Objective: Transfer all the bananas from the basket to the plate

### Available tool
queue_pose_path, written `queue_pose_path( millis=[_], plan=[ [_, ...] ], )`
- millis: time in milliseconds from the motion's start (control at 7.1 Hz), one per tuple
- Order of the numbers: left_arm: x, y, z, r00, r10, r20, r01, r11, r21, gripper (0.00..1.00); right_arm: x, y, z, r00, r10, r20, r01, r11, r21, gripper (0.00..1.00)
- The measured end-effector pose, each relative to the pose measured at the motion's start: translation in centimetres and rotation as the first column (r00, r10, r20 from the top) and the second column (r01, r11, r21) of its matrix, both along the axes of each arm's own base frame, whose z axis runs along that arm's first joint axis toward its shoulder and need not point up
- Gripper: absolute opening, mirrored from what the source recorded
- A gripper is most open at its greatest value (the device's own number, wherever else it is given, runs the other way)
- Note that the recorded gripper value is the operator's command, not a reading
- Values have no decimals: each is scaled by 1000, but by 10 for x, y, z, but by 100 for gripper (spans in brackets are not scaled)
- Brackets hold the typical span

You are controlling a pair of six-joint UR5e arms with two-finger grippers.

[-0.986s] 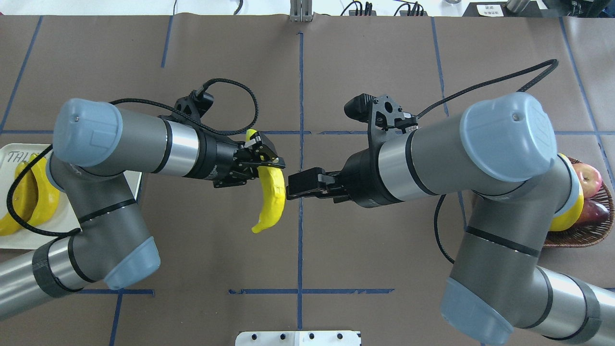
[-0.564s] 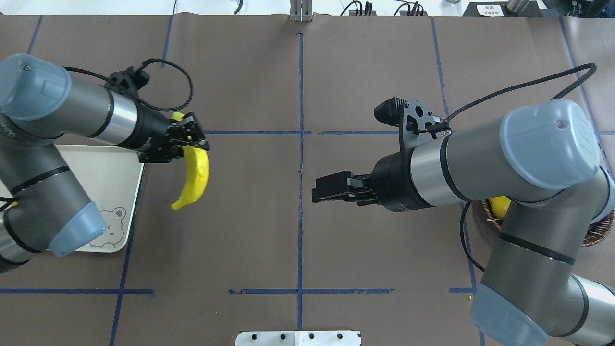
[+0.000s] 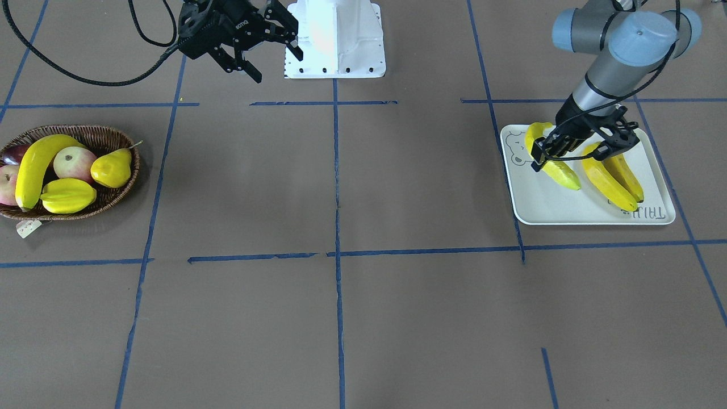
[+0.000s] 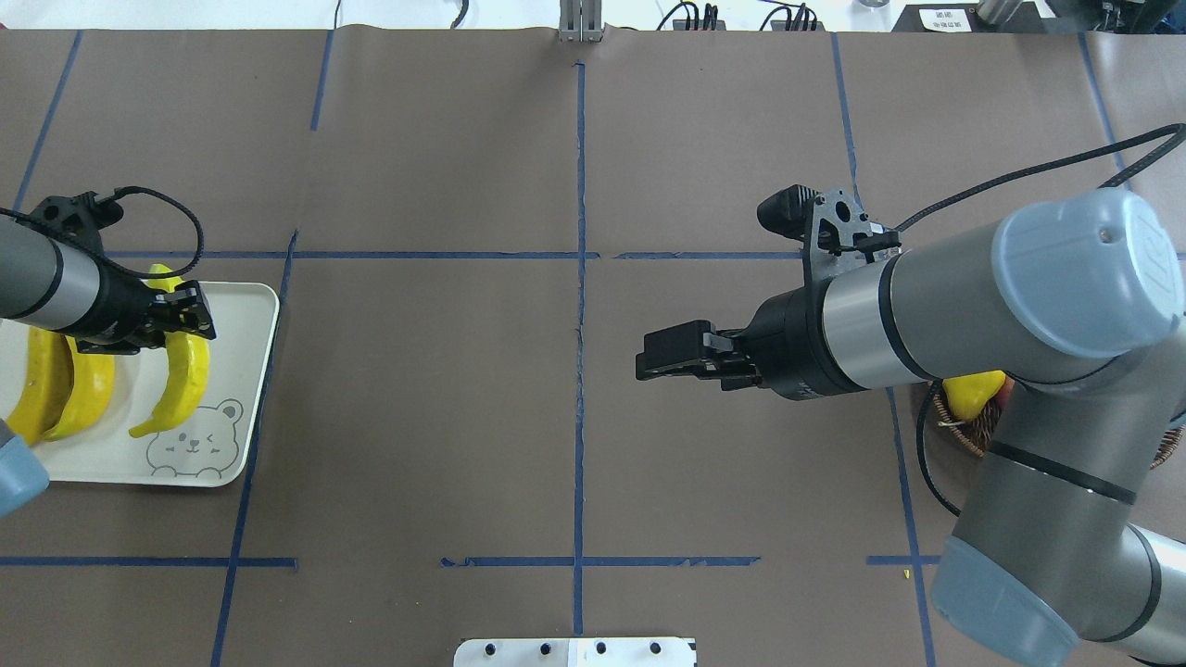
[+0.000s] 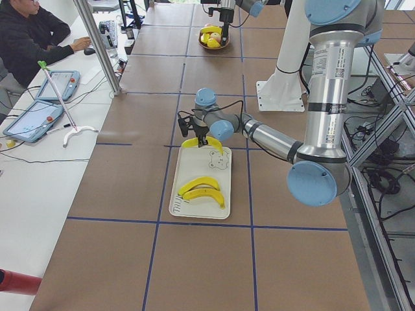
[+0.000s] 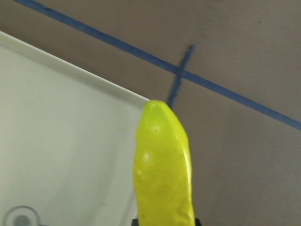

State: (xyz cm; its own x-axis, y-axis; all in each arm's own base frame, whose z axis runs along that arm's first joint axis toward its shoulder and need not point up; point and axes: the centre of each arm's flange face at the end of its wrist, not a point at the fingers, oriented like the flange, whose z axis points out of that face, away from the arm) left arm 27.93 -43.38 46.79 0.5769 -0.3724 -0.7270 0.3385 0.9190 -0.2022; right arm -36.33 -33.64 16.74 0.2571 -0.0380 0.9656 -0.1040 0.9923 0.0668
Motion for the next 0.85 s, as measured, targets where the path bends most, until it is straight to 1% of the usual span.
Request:
queue_pose_path(
  millis=[141, 282, 423, 564, 845],
  plan=[
    [-5, 1, 19, 1000, -4, 31, 4, 1000, -16, 0, 1, -1, 2, 1000, 4, -4, -4, 1000, -4, 100],
    [-6, 0, 36, 998, -14, 67, 16, 1000, -24, 5, 2, -2, 4, 1000, 6, -7, -6, 1000, -8, 100],
    [-4, -2, 47, 995, -23, 93, 26, 999, -27, 85, 2, -2, 5, 1000, 8, -10, -8, 1000, -12, 100],
    [-4, -3, 53, 994, -20, 106, 22, 999, -24, 100, 3, -3, 6, 1000, 10, -11, -10, 1000, -15, 100],
    [-4, -4, 56, 993, 1, 117, -1, 1000, 3, 100, 12, -9, 17, 999, 23, -30, -24, 999, -31, 100]
  ],
)
